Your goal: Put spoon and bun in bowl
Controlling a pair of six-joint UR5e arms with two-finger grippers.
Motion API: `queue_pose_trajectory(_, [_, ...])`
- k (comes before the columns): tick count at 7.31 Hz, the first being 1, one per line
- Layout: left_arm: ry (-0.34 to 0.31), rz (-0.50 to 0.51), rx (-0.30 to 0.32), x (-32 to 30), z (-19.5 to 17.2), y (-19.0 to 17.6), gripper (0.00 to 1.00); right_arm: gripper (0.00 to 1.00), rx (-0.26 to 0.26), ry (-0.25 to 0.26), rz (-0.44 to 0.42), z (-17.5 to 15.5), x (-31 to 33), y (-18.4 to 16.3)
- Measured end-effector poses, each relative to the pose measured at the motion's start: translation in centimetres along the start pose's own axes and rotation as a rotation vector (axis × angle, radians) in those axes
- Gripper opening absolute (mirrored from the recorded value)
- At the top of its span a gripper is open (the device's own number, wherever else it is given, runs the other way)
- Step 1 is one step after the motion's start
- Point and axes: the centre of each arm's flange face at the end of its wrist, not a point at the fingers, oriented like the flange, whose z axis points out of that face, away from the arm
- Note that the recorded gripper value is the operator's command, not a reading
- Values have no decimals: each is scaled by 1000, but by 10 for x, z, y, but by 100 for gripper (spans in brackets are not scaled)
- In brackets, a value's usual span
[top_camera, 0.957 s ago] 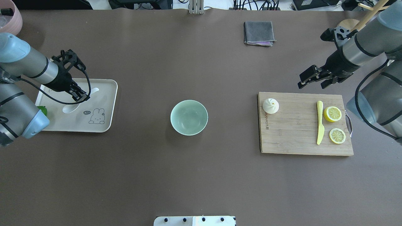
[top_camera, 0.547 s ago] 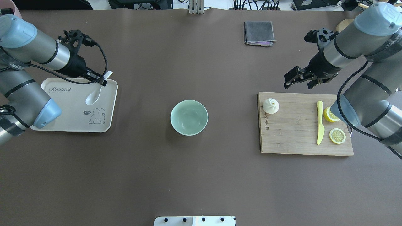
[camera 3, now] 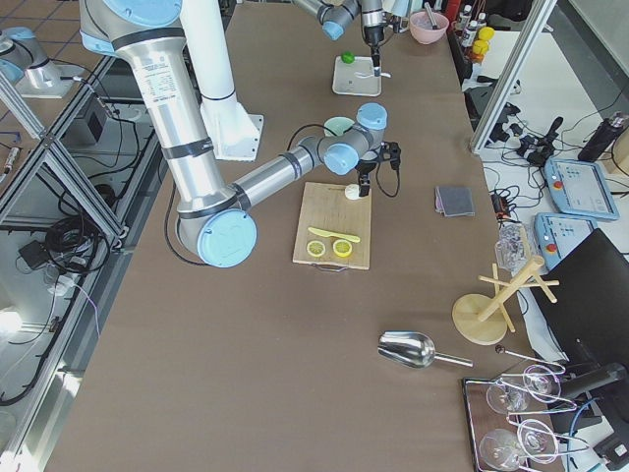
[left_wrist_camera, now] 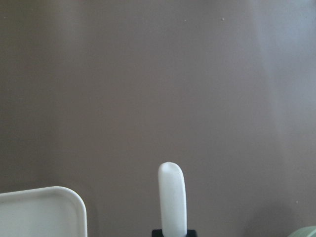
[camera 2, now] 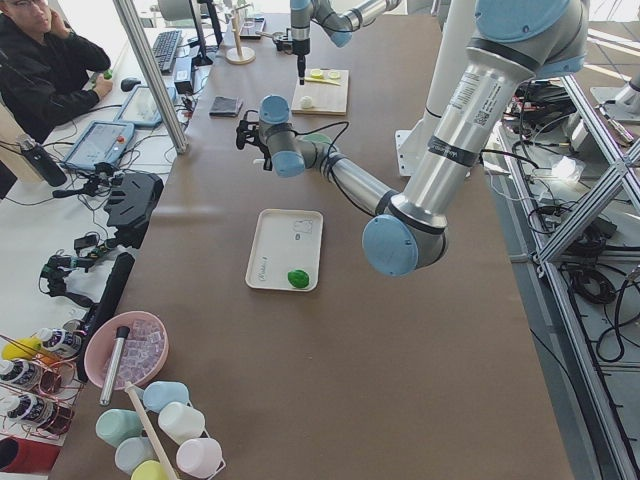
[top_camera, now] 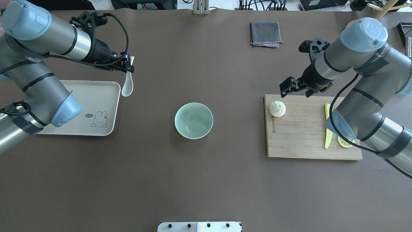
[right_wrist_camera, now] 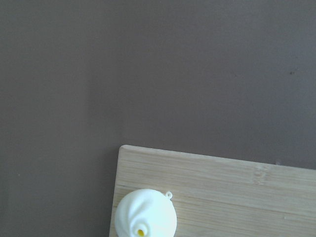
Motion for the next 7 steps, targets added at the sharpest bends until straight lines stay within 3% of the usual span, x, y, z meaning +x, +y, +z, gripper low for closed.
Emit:
queue_pose_trajectory(1, [11,-21,13,20,8,7,0,100,-1,20,3,15,-11,9])
queue_pose_trajectory(3, [25,-35,28,48,20,21,0,84,-12,55,-7,43,-22,24])
queue_pose_trajectory(4, [30,-33,31,58,25,27,0,58,-11,67,-13,53,-23,27])
queue_pose_trajectory(5, [32,-29,34,64,30,32,0,8,-11,73,-16,62,-21,26])
queue_pose_trajectory(6, [31,-26,34,67,33,35,0,0,-10,74,-13,68,-21,24])
queue_pose_trajectory(7, [29,-24,36,69,36,38,0,0,-6,70,-8,69,-25,21])
